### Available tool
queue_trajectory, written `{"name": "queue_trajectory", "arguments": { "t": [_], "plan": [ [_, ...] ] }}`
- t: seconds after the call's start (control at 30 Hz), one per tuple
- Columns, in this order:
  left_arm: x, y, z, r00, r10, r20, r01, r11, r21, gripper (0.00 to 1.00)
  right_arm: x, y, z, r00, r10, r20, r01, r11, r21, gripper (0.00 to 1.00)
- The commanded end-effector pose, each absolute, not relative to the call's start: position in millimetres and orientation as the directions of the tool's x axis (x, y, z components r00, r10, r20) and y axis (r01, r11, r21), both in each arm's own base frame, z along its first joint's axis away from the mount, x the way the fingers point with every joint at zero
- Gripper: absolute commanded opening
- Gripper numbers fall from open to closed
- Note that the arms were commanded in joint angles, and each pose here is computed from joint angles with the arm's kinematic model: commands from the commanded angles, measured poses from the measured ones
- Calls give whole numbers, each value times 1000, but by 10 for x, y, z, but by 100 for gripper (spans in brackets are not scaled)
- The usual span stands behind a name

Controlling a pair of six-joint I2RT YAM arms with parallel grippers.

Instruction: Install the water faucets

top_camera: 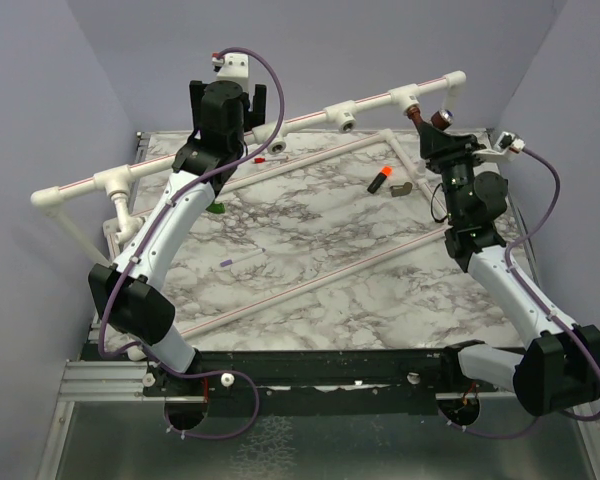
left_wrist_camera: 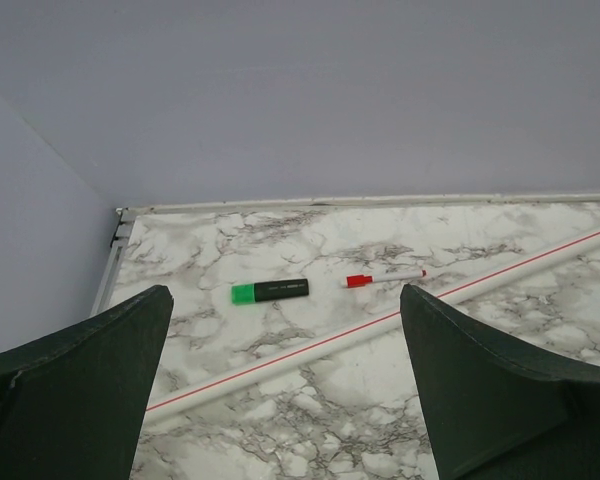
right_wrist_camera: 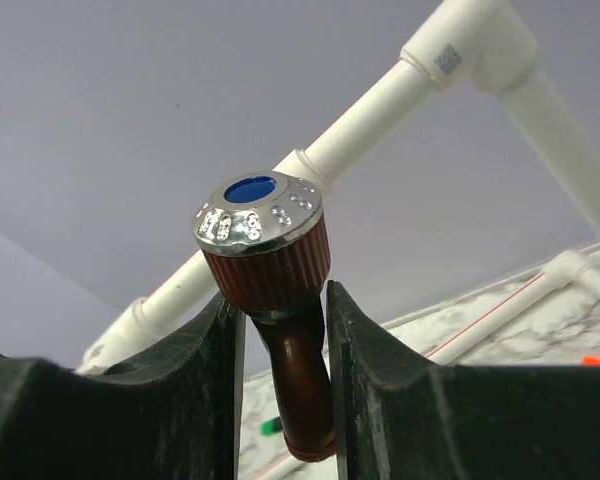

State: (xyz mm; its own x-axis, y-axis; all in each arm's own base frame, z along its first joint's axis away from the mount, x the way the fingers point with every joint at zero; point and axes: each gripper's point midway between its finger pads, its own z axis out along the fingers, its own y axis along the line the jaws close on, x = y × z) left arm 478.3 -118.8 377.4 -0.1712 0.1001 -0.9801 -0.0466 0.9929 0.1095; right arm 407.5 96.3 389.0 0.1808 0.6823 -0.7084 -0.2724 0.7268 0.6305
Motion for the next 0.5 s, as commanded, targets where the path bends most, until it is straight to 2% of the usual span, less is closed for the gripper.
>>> {"name": "queue_trajectory", "arguments": {
  "t": [0.0,0.3,0.47],
  "plan": [
    [4670,-1420,3465,-258,143,-955,43,990,137,97,4024,1294,3567,-93,950,-297,-214,272,938,1],
    [4679,-1428,3445,-262,148,-954,43,989,141,97,3970,1482,3448,-252,968,7,-95,-32,995,0],
    [4689,-1429,3434,-264,151,-953,43,988,145,97,3912,1474,3515,-256,966,28,-66,-46,997,1]
  ]
}}
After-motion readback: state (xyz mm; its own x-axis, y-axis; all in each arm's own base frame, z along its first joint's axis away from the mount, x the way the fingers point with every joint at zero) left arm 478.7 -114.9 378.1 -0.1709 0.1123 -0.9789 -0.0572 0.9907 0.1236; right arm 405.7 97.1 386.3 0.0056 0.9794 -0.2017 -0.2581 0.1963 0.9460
